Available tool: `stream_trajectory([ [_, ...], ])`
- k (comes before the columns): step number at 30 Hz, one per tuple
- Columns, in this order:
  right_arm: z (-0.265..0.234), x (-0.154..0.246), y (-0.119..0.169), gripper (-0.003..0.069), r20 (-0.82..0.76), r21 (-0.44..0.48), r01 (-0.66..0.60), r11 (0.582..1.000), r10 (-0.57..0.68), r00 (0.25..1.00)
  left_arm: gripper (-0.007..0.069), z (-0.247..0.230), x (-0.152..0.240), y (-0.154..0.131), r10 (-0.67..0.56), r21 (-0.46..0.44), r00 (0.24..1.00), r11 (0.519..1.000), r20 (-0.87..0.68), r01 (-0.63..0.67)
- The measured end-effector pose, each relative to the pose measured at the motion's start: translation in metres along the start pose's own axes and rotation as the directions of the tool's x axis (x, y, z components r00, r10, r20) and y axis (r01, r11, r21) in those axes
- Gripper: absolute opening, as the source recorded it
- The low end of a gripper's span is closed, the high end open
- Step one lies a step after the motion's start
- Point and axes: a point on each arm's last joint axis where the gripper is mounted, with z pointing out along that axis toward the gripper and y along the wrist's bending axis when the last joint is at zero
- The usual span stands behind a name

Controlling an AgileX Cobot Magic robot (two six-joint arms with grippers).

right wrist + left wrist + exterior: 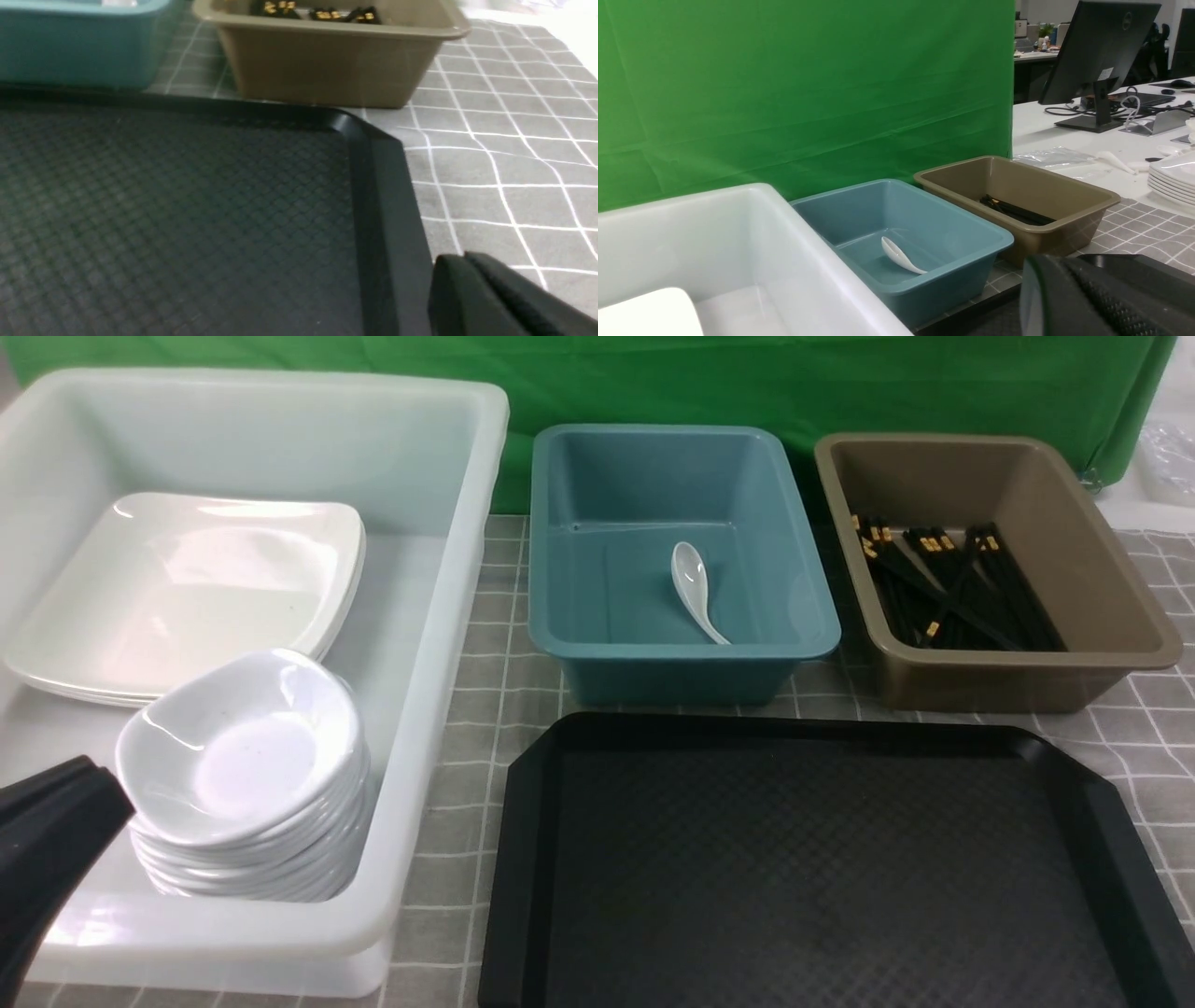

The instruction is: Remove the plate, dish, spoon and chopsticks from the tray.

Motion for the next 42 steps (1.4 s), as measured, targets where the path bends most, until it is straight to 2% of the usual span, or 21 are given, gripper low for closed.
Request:
stream_trajectory([
  [15,0.000,0.000,0.001,0.0034,-0.003,-0.010,-0.073,0.997,0.073,0.997,0.0010,0.000,0.000,0.000,0.000,0.000,1.000,1.000,0.001,0.000],
  [28,0.000,0.000,0.001,0.0097,-0.004,-0.010,-0.073,0.997,0.073,0.997,0.0010,0.000,0.000,0.000,0.006,-0.001,1.000,1.000,0.002,-0.006],
  [33,0.000,0.000,0.001,0.0111,-0.004,-0.010,-0.073,0.997,0.073,0.997,0.0010,0.000,-0.001,0.001,0.088,-0.020,0.996,0.996,0.016,-0.088],
  [35,0.000,0.000,0.001,0.0113,-0.004,-0.010,-0.073,0.997,0.073,0.997,0.0010,0.000,0.000,0.005,0.112,-0.088,0.993,0.990,0.025,-0.109],
  [36,0.000,0.000,0.001,0.0113,-0.004,-0.010,-0.073,0.997,0.073,0.997,0.0010,0.000,0.000,0.005,0.112,-0.087,0.993,0.990,0.024,-0.109],
  [38,0.000,0.000,0.001,0.0118,-0.004,-0.010,-0.074,0.997,0.074,0.997,0.0010,-0.003,0.004,0.014,0.108,-0.226,0.994,0.969,0.019,-0.101],
  [42,0.000,0.000,0.001,0.0125,-0.004,-0.010,-0.074,0.997,0.074,0.997,0.0010,-0.010,0.018,0.023,0.085,-0.401,0.996,0.913,-0.007,-0.080],
])
